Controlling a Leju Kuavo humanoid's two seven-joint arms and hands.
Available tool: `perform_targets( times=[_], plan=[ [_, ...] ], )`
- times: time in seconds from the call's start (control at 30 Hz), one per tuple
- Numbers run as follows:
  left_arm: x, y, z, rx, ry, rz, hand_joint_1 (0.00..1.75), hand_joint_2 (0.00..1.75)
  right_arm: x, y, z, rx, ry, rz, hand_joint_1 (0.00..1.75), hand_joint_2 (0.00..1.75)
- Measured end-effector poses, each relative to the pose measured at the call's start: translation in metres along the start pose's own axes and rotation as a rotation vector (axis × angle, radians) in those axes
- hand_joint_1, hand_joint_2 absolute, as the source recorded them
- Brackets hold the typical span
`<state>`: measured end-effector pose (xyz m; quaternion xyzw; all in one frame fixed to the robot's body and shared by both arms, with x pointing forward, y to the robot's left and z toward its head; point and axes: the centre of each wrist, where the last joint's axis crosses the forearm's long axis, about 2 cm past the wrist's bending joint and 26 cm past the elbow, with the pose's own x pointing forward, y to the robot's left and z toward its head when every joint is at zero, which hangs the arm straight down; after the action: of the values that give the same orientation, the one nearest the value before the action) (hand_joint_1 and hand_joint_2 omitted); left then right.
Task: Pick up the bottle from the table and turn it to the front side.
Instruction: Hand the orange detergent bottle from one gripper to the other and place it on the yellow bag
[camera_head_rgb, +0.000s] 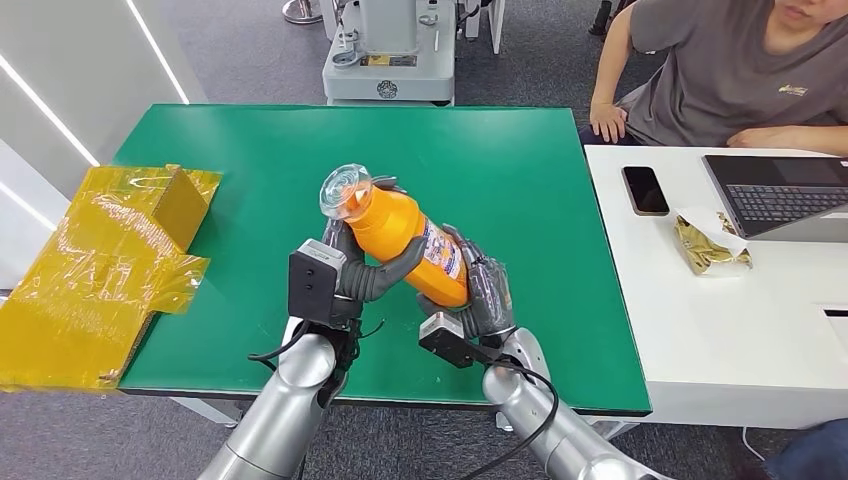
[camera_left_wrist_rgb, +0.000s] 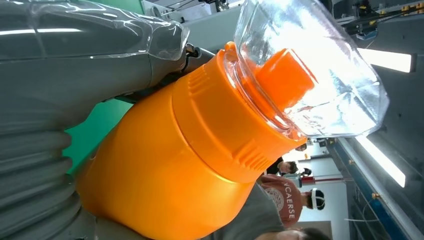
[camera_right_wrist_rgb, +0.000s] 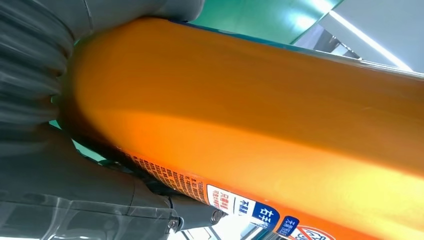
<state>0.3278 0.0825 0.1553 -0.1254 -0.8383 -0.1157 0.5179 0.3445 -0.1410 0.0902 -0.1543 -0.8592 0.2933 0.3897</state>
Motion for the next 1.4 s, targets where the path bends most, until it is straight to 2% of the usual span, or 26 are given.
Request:
perform_targets(
  times=[0.03, 0.4, 0.83, 1.13, 1.4],
  plan=[
    [0.0, 0.0, 0.0, 0.002, 0.0, -0.001, 1.75, 1.75, 0.0, 0.0, 0.0, -0.002, -0.002, 0.0, 0.0, 1.75],
    [-0.004, -0.001, 0.004, 0.017, 0.011, -0.01, 1.75, 1.75, 0.011, 0.001, -0.003, -0.047, -0.013, -0.059, 0.0, 1.75],
    [-0.017, 0.003, 0.017, 0.05, 0.045, -0.049, 1.75, 1.75, 0.04, 0.005, -0.001, -0.101, -0.073, -0.193, 0.0, 1.75],
    [-0.024, 0.013, 0.026, 0.089, 0.059, -0.131, 1.75, 1.75, 0.059, -0.005, 0.001, -0.226, -0.101, -0.261, 0.0, 1.75],
    [-0.028, 0.035, 0.03, 0.165, 0.06, -0.228, 1.75, 1.75, 0.069, -0.01, 0.013, -0.269, -0.12, -0.285, 0.0, 1.75]
  ],
)
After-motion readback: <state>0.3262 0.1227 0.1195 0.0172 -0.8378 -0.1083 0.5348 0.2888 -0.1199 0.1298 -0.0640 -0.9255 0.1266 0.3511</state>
